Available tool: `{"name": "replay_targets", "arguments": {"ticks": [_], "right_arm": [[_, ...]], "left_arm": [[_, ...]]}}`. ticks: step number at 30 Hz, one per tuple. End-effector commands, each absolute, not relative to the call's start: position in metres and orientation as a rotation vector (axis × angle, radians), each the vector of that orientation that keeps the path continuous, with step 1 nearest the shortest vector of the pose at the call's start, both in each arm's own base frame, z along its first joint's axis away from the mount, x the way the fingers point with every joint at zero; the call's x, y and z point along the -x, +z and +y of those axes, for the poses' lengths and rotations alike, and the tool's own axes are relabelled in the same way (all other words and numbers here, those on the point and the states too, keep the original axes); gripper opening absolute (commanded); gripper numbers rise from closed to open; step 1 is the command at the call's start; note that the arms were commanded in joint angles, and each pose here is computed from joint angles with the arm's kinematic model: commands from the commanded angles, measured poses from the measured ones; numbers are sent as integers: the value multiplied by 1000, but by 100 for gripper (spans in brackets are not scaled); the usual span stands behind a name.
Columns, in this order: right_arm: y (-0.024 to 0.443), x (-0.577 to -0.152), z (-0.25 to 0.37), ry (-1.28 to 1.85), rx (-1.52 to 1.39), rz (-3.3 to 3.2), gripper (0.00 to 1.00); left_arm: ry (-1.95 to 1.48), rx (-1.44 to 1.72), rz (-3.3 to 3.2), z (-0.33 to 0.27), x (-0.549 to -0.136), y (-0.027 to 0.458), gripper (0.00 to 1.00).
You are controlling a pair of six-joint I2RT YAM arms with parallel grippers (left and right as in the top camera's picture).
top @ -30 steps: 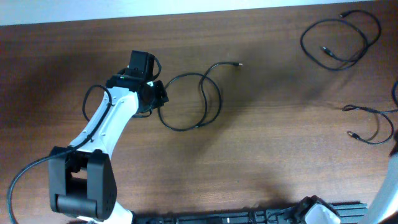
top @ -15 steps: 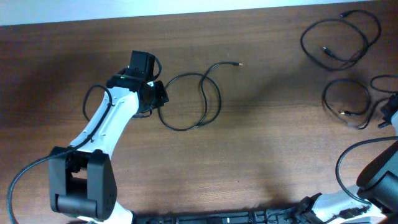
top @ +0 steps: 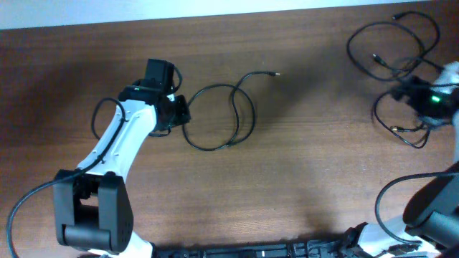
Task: Untangle cables
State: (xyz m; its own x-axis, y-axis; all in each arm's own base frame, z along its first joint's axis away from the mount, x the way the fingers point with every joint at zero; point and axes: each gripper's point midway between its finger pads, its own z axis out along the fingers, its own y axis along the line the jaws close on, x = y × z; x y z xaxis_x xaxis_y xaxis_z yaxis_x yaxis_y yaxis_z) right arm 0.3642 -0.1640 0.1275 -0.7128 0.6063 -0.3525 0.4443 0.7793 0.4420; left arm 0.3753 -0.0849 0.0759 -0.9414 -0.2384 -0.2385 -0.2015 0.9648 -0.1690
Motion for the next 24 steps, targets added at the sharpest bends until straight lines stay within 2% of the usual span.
{"name": "replay_targets", "arguments": {"ticks": [1, 2, 3, 7, 11, 14, 18, 23, 24], "right_arm": [[149, -392, -48, 821, -433, 2504, 98], [148, -395, -29, 822, -367, 2528, 99], [143, -400, -4, 788, -274, 2564, 99], [123, -414, 95, 588, 113, 2627, 99], [89, -424, 165, 279, 365, 2595, 98], [66, -428, 210, 226, 478, 2539, 98], [36, -431, 234, 232, 532, 2531, 99], [2, -438, 220, 112, 507, 2565, 99], [0, -436, 220, 112, 509, 2574, 94]], "left_arm": [[-231, 346, 2751, -65, -386, 113, 72], [-231, 367, 2732, -58, -387, 119, 88], [-228, 396, 2715, -49, -387, 124, 99], [-198, 542, 2679, -7, -374, 143, 99], [-163, 681, 2701, 26, -354, 144, 99], [-153, 719, 2723, 33, -347, 141, 99], [-153, 719, 2723, 33, -347, 141, 99], [-153, 719, 2723, 33, -347, 141, 99], [-153, 719, 2723, 33, -347, 141, 99]]}}
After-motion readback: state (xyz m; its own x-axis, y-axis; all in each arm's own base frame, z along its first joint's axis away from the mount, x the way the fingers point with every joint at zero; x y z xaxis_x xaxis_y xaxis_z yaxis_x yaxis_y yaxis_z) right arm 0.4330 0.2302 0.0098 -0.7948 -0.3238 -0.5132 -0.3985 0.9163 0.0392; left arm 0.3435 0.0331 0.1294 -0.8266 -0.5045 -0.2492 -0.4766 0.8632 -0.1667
